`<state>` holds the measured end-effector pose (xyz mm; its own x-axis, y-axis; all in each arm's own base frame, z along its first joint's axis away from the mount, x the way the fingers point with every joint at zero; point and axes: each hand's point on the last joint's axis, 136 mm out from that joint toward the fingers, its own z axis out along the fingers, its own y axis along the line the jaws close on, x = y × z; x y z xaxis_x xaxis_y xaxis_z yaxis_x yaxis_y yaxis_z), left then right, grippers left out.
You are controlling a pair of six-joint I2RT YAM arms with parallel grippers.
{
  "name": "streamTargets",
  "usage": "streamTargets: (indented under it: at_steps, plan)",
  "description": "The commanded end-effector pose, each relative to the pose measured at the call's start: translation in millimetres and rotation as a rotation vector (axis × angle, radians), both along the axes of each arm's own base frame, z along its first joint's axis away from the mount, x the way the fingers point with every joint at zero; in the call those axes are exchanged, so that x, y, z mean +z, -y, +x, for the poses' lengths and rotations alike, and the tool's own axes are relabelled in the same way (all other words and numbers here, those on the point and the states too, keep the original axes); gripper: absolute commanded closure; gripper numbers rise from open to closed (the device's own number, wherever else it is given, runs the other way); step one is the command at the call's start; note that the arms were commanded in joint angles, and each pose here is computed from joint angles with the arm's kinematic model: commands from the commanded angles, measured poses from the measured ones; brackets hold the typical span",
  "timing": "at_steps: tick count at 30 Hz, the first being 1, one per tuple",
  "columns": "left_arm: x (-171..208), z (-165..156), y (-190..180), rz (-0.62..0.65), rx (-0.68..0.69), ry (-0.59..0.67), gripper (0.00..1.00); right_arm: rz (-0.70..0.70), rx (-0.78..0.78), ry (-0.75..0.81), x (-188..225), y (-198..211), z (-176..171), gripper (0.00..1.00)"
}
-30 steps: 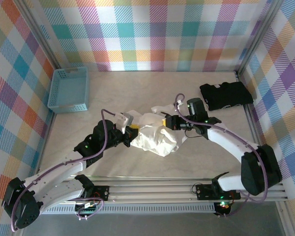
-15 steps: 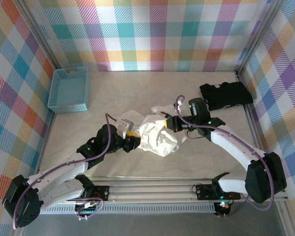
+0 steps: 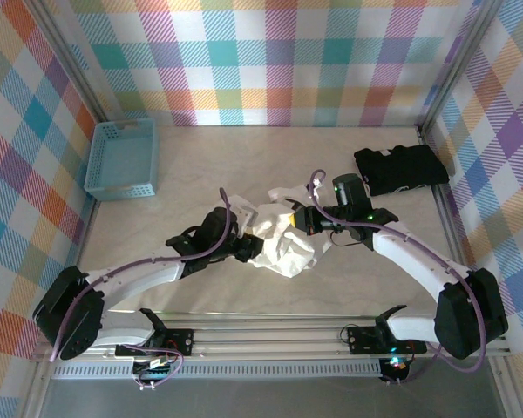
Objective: Fold the inside-out t-shirt
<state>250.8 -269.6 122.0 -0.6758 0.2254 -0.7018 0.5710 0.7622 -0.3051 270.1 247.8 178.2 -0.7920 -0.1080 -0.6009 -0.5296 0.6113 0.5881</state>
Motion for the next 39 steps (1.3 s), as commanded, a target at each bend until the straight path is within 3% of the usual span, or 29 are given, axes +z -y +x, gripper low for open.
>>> streamTargets:
  at_steps: [1,7,20,32,36,39]
  plan:
    - [2,-2,12,0.003,-0.026,-0.019,0.57,0.004,0.023,0.039,10,-5,5,1.00]
    - [-7,14,7,0.074,0.042,-0.003,0.58,0.007,0.026,0.027,8,-7,5,1.00]
    - [-1,18,-24,0.151,0.131,0.061,1.00,-0.112,-0.047,0.104,21,14,13,1.00]
    - [107,18,-67,-0.174,0.372,0.266,1.00,-0.230,-0.050,0.185,49,33,5,1.00]
    - [112,17,-61,-0.191,0.339,0.275,1.00,-0.246,-0.032,0.171,44,29,3,1.00]
    - [97,14,-43,-0.155,0.231,0.247,1.00,-0.293,-0.044,0.144,33,32,6,1.00]
